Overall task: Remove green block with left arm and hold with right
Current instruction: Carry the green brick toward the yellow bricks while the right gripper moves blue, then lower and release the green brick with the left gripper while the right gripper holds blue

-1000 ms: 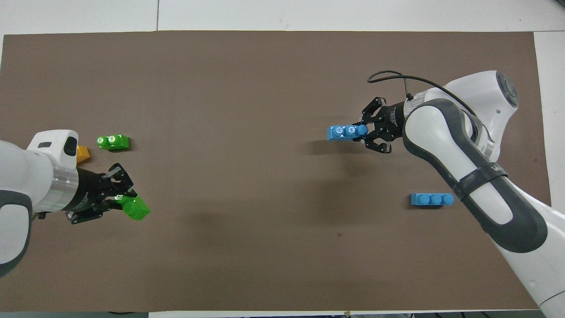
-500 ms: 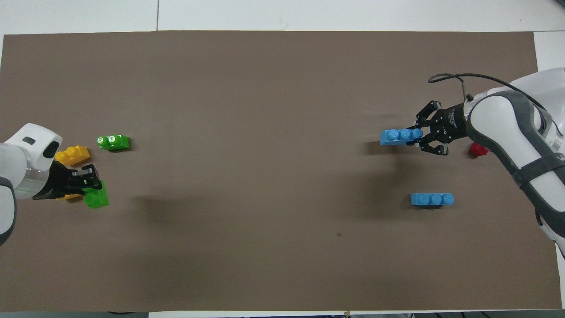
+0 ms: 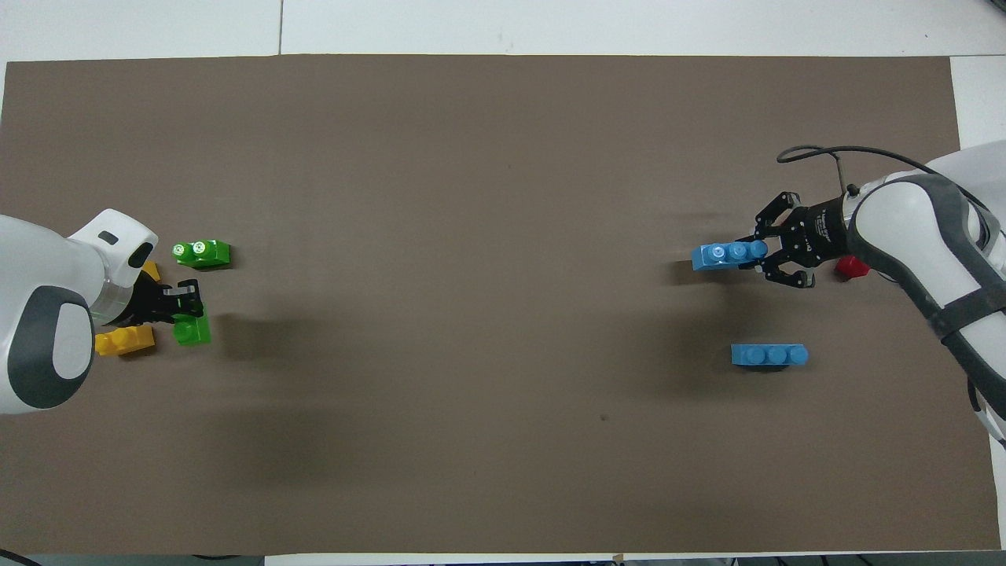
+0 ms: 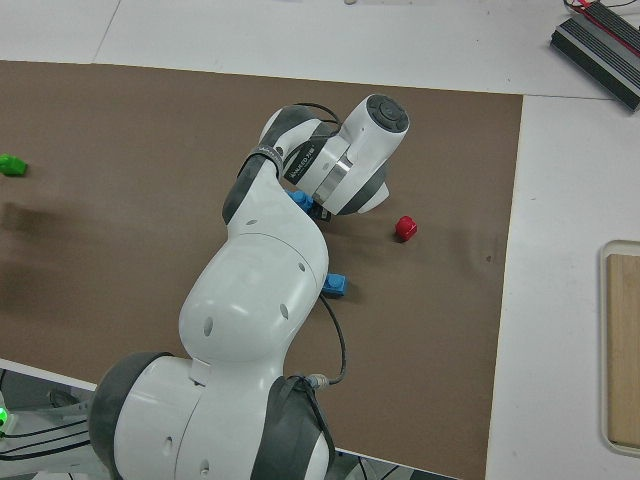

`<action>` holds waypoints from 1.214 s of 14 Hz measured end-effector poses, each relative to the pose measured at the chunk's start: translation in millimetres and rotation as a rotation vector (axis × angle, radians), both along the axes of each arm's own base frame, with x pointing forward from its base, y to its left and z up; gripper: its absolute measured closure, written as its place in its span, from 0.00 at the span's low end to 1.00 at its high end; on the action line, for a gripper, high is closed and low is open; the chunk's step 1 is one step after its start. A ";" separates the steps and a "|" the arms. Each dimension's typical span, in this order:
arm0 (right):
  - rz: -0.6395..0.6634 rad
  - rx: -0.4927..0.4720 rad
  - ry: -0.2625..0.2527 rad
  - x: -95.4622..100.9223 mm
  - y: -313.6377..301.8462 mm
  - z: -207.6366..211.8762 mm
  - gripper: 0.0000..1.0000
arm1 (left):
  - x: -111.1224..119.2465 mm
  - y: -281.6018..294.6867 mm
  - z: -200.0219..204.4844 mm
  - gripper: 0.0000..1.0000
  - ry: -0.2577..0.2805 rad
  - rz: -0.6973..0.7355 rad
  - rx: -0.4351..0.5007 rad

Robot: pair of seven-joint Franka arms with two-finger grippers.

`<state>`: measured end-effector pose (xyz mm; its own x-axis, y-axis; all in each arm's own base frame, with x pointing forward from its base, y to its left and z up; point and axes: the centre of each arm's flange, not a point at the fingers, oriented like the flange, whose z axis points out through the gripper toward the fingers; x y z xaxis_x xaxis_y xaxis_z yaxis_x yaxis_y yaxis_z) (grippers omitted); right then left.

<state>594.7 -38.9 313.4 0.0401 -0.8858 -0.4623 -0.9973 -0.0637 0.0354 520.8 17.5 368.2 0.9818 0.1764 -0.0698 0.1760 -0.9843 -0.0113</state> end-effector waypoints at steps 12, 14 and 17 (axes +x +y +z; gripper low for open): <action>0.002 -0.007 -0.020 -11.2 -27.2 -14.1 0.66 | -8.5 -0.3 -30.8 0.65 -0.029 0.000 -0.061; 0.000 -0.008 -0.023 -11.0 -27.5 -13.7 0.66 | -9.6 -0.5 -34.8 0.65 -0.027 -0.029 -0.063; -0.008 -0.017 -0.035 -10.8 -28.6 -15.2 0.66 | -10.5 -1.4 -41.2 0.65 -0.020 -0.042 -0.063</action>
<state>583.9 -67.5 298.2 0.0491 -0.8941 -0.4452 -0.9984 -0.0557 0.0018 510.3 16.0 327.0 0.9895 0.1311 -0.0602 0.1344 -0.9895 0.0539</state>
